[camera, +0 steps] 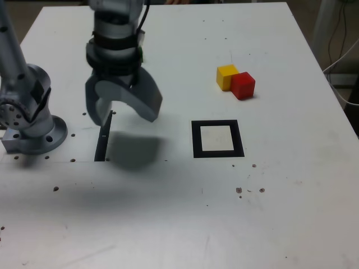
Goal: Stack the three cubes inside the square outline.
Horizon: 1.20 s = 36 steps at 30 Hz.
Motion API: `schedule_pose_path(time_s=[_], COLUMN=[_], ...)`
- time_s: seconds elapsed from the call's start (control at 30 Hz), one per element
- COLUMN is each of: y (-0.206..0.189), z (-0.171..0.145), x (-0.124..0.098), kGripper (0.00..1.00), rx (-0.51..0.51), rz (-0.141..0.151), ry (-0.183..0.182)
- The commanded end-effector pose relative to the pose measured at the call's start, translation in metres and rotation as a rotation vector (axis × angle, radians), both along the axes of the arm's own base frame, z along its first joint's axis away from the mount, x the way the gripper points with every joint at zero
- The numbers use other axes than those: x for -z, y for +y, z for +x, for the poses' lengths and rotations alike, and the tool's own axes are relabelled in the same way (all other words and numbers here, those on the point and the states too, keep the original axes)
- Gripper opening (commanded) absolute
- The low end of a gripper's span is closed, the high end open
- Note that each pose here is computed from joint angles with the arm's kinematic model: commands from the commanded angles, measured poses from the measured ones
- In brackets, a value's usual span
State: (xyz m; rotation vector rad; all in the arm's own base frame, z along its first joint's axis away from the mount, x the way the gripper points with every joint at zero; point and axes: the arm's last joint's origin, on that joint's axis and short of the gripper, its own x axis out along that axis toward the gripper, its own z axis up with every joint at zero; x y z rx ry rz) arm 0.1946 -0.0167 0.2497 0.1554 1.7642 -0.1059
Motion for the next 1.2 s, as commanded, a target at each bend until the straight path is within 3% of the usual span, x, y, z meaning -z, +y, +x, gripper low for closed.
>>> schedule_pose_path(time_s=[0.0, 0.37, 1.17], y=[0.000, 0.006, 0.045], z=[0.005, 0.042, 0.120], x=[-0.003, -0.022, -0.049], kGripper=[0.99, 0.99, 0.99], rx=[0.002, -0.019, -0.113], rz=[0.001, 0.025, 0.003], ry=[0.000, 0.018, 0.007])
